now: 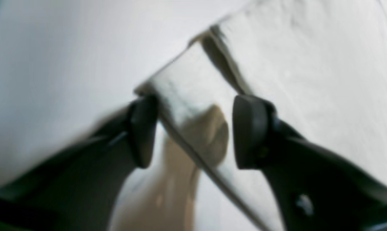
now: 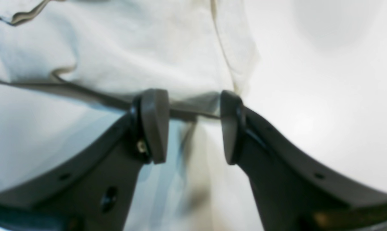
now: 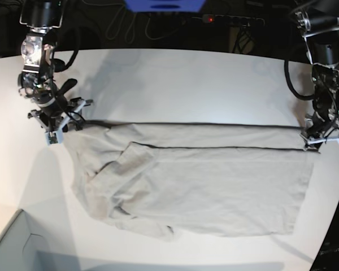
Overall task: Layout the t-shirt on the table in an organized manner, then fold the t-shirt properly
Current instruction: 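Lift the folded shirt edge with both grippers and pull it back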
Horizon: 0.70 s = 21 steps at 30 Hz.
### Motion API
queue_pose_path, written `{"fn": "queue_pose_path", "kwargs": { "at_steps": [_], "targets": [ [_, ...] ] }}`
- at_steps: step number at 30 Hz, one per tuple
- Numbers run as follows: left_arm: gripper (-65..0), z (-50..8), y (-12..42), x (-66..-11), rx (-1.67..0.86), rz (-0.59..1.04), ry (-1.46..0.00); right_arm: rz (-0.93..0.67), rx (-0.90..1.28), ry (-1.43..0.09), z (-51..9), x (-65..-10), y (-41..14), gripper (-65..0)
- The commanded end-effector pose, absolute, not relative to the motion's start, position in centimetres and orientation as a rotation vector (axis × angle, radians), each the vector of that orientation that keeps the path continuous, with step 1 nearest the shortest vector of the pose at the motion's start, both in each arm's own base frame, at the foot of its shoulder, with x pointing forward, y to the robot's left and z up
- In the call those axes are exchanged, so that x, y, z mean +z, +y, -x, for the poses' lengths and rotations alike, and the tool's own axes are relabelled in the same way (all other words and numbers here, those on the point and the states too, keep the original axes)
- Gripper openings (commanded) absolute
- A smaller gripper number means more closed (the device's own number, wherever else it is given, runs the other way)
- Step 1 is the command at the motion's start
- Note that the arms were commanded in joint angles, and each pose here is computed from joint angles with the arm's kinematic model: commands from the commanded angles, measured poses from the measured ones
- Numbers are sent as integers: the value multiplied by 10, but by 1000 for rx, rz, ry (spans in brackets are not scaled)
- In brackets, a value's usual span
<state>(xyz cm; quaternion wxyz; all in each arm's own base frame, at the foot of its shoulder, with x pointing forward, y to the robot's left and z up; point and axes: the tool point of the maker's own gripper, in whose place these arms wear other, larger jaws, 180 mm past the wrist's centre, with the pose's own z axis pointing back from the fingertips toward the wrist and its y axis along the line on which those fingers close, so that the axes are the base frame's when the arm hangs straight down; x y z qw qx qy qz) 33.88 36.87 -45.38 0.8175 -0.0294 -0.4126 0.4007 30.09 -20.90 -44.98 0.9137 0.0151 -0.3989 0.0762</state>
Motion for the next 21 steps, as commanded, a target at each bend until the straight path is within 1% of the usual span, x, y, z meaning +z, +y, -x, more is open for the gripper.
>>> {"fn": "queue_pose_path", "kwargs": {
  "at_steps": [1, 4, 8, 10, 11, 12, 13, 16, 17, 21],
  "targets": [
    [-341, -355, 380, -432, 839, 61, -951, -15, 160, -870, -311, -436, -217, -383],
    [-379, -356, 381, -434, 852, 62, -943, -12, 161, -871, -312, -436, -219, -382],
    [-459, -349, 381, -445, 870, 63, -912, -14, 157, -861, -312, -440, -220, -382],
    [-522, -348, 382, -447, 875, 61, -906, -14, 156, -867, -315, -438, -220, -382],
    [-563, -348, 382, -447, 873, 60, -906, -14, 156, -869, -316, -437, -220, -381],
    [-619, -348, 383, -446, 872, 54, -913, -16, 155, -872, -318, -436, -220, -379],
    [-650, -349, 384, -445, 871, 50, -922, -15, 155, -878, -320, -434, -220, -373],
    [-641, -349, 385, -444, 867, 39, -937, -24, 146, -870, -326, -438, -219, -349],
    [-650, -349, 385, -444, 867, 39, -937, -30, 138, -863, -329, -441, -219, -343],
    [-649, -349, 385, -444, 868, 39, -936, -34, 122, -816, -328, -457, -227, -344]
  ]
}}
